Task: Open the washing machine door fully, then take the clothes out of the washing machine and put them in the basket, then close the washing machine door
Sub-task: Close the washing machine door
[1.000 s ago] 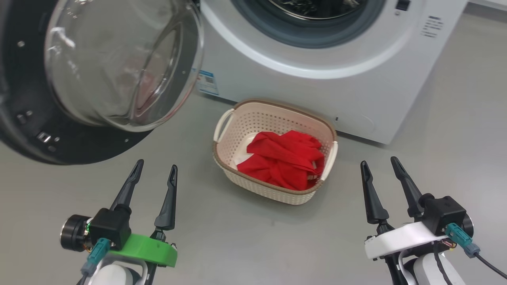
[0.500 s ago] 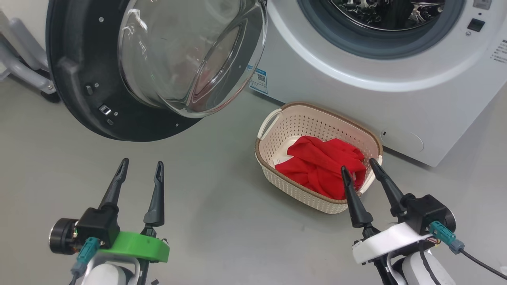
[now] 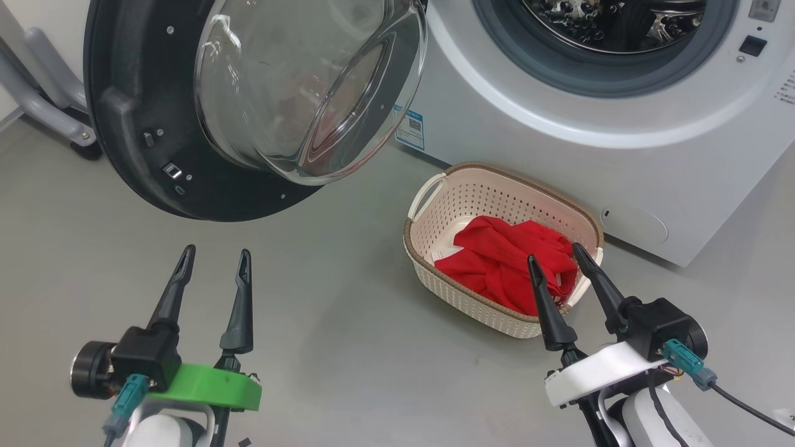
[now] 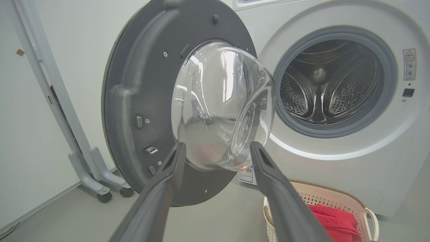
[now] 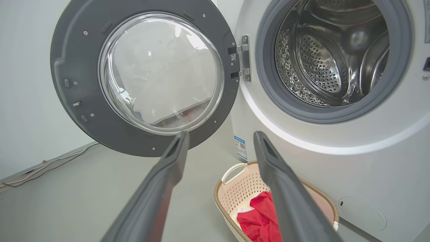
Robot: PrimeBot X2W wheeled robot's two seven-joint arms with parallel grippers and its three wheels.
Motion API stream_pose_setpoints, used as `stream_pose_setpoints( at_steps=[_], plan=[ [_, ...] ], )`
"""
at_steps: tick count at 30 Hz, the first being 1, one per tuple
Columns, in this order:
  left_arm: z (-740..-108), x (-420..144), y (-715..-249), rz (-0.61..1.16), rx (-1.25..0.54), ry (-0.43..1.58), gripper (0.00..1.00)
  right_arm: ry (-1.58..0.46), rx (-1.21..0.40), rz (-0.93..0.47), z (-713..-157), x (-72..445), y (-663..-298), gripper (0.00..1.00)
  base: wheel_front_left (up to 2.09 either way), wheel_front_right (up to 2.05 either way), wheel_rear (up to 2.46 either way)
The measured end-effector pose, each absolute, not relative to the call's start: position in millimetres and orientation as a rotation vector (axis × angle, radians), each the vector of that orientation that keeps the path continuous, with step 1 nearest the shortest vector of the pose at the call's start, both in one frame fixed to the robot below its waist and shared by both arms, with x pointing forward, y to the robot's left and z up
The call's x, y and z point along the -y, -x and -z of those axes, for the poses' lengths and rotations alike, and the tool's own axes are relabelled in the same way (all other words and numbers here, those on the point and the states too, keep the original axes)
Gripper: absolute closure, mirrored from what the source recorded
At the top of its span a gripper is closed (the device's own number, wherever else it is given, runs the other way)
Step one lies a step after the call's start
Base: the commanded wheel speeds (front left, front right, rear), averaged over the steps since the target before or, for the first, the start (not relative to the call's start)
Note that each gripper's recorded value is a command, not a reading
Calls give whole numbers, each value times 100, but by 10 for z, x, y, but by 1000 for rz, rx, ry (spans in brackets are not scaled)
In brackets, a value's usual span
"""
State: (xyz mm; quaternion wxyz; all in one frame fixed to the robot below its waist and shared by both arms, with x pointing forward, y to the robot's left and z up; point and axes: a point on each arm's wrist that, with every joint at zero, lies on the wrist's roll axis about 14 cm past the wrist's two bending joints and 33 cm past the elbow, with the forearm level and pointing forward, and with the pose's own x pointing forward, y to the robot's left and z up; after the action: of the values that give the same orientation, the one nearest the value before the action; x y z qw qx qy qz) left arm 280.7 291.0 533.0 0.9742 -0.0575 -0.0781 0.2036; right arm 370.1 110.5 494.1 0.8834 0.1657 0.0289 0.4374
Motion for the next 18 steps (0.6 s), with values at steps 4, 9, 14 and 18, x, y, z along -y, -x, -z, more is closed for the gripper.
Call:
stream_pose_setpoints(
  at_steps=[4,9,14,18],
  plan=[
    [-5308,-2907,-2789,-413,151,118,0,-342,-69,-908,-4911,-1096,-3705,0,0,0,0],
    [-5310,-2903,-2792,-412,152,119,0,-337,-72,-905,-4897,-1079,-3714,0,0,0,0],
    [-5314,-2898,-2796,-410,155,126,0,-335,-72,-902,-4894,-1066,-3721,0,0,0,0],
    [-5316,-2894,-2799,-408,156,126,0,-339,-74,-899,-4892,-1060,-3726,0,0,0,0]
  ],
)
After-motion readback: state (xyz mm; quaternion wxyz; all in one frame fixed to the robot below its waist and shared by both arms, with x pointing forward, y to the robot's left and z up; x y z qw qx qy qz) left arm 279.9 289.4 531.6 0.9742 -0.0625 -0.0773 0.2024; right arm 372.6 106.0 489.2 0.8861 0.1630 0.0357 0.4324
